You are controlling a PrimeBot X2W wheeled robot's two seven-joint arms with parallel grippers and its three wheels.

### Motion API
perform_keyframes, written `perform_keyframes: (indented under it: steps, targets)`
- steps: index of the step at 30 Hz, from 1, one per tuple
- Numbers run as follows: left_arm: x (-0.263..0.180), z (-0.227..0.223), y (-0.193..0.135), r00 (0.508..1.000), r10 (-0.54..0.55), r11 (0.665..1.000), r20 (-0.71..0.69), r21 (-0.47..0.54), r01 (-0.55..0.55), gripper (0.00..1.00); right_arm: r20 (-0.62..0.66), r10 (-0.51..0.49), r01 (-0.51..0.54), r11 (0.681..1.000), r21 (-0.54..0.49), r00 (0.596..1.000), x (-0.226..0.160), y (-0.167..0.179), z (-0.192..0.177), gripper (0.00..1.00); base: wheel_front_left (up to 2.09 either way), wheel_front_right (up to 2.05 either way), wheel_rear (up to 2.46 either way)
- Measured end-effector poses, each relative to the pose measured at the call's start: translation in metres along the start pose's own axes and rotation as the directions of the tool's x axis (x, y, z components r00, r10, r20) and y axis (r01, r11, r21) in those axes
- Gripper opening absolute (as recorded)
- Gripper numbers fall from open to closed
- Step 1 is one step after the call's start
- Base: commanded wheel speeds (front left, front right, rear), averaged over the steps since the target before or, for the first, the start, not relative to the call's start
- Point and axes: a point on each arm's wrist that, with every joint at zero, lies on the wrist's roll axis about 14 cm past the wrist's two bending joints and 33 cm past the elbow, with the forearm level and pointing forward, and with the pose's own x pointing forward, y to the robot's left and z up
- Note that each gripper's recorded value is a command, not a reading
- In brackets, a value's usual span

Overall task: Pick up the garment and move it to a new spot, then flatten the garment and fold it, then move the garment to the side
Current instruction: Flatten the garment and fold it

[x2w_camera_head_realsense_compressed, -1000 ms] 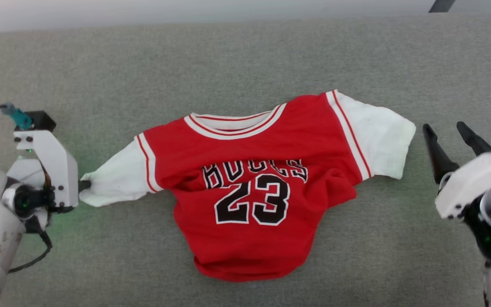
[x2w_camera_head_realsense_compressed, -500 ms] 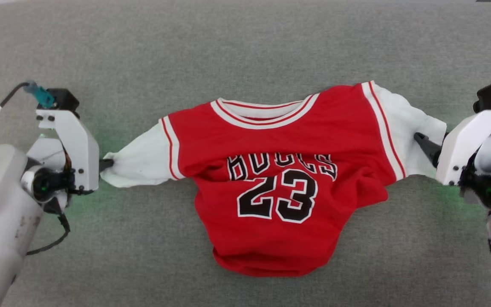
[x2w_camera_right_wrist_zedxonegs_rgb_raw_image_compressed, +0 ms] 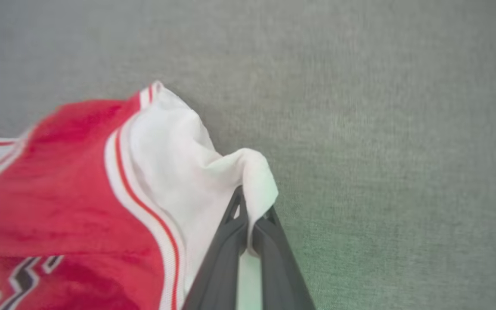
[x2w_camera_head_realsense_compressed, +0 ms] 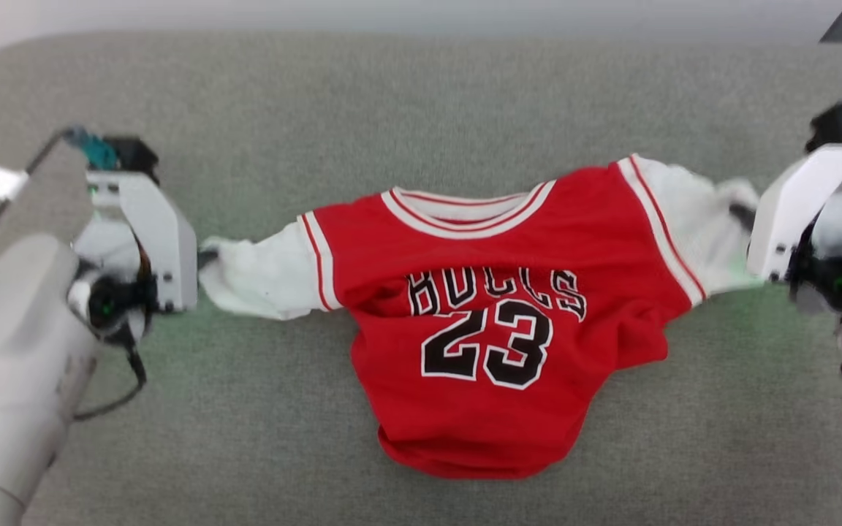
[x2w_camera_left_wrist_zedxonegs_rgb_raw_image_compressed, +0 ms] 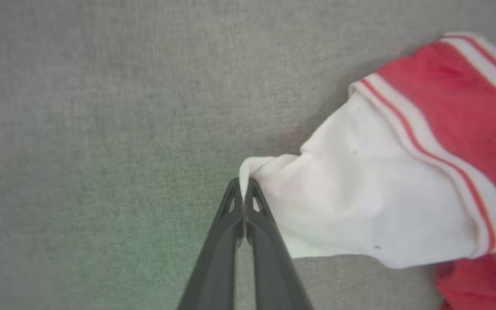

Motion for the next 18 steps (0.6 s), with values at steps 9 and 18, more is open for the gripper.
perform_keyframes:
  steps: [9, 18]
  targets:
    - [-0.079, 0.102, -0.028, 0.944, -0.023, 0.995, 0.329, 0.095, -0.008, 0.0, 0.338, 0.063, -0.036, 0.996, -0.084, 0.939, -0.072, 0.028, 0.102, 0.0, 0.0, 0.0, 0.0]
    - [-0.193, 0.184, -0.058, 0.771, -0.048, 0.978, 0.635, 0.185, -0.091, 0.0, 0.635, 0.129, -0.019, 0.984, -0.178, 0.762, -0.177, 0.06, 0.191, 0.0, 0.0, 0.0, 0.0]
